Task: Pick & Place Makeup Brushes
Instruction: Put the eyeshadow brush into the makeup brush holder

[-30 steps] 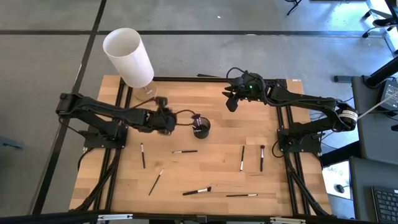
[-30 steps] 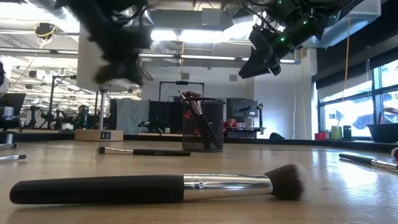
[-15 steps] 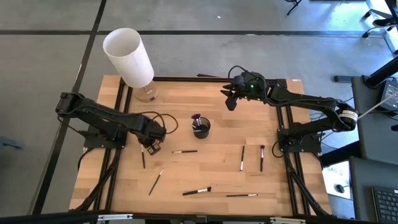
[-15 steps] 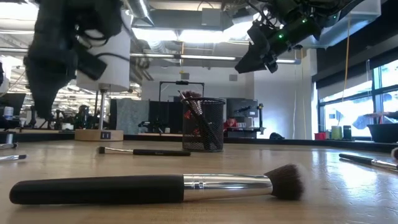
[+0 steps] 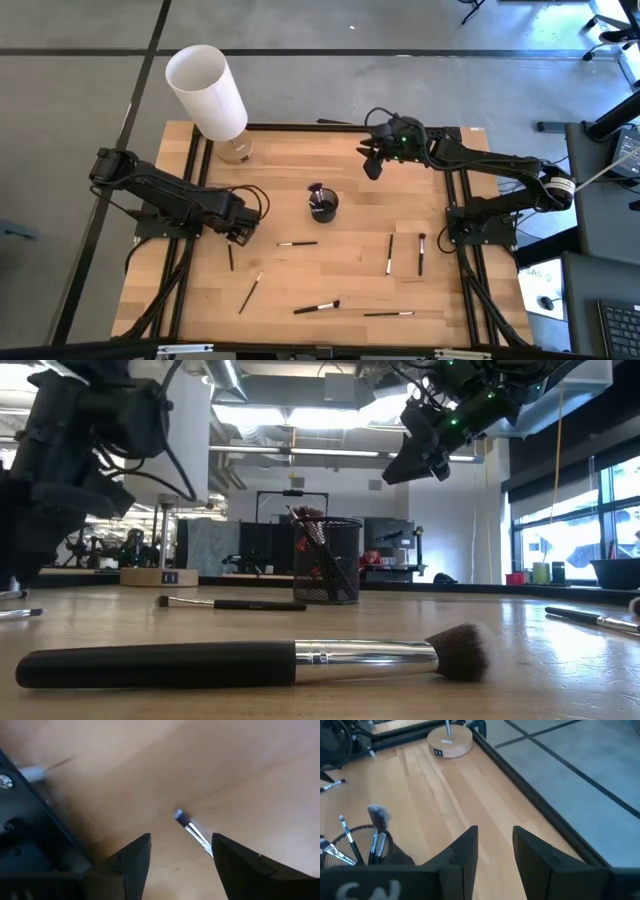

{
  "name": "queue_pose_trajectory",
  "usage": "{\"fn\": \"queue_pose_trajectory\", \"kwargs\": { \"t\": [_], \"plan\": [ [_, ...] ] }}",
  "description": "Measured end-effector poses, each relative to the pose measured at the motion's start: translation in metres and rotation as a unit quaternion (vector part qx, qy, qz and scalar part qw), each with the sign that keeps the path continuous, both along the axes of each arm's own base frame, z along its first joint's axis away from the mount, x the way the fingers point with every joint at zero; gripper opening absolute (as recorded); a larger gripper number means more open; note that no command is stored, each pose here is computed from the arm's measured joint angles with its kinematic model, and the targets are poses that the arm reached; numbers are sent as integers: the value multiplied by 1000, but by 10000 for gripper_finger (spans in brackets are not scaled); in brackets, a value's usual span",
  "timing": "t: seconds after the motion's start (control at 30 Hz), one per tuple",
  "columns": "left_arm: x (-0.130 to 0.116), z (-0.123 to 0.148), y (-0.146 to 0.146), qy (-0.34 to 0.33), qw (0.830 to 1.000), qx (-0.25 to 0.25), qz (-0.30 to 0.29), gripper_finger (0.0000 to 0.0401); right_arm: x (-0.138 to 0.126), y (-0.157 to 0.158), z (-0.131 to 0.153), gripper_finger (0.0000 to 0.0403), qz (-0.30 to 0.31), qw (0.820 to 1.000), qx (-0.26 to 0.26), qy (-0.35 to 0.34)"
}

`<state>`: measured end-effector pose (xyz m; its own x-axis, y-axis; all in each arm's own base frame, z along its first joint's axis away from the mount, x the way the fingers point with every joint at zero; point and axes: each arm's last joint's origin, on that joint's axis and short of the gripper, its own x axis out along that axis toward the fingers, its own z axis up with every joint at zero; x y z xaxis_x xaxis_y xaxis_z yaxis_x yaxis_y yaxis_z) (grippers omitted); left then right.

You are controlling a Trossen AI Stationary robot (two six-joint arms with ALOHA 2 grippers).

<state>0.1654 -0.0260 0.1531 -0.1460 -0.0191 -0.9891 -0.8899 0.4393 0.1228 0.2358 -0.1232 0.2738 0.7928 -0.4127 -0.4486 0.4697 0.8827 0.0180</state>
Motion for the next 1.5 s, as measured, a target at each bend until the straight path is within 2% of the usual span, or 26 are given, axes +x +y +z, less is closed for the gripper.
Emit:
{"fn": "queue_pose_trajectory", "kwargs": {
  "t": [0.17,0.37,0.7,0.77,0.83,0.93,1.0,1.07,1.17,1.27,1.37,1.5],
  "plan": [
    [-7,-11,3,7,1000,8,29,204,-2,1,-4,123,-6,1000,22,13],
    [-11,-20,0,-2,999,0,37,170,-2,1,-5,123,-11,999,34,14],
    [-7,-18,3,-18,999,-22,-33,85,-2,1,-4,123,-16,999,40,9],
    [-5,-14,5,-24,997,-16,-70,73,-2,1,-4,123,-16,999,40,8],
    [3,-6,8,-49,990,2,-134,66,-2,1,-4,123,-15,999,38,4],
    [15,6,12,-78,968,59,-231,62,-1,1,-3,123,-11,999,37,0],
    [28,15,11,-117,946,91,-289,61,-1,2,-3,123,-5,999,40,-1],
    [40,19,5,-166,914,102,-357,61,-1,2,-3,123,-4,999,41,-2],
    [53,22,-8,-240,856,106,-446,61,-1,2,-3,123,-4,999,42,0],
    [59,19,-19,-260,810,117,-513,61,-1,3,-4,123,-1,999,44,3],
    [64,13,-25,-256,788,127,-546,61,0,6,-5,123,3,999,46,7],
    [71,2,-28,-246,780,126,-562,61,2,9,-4,123,10,999,46,7]
  ]
}}
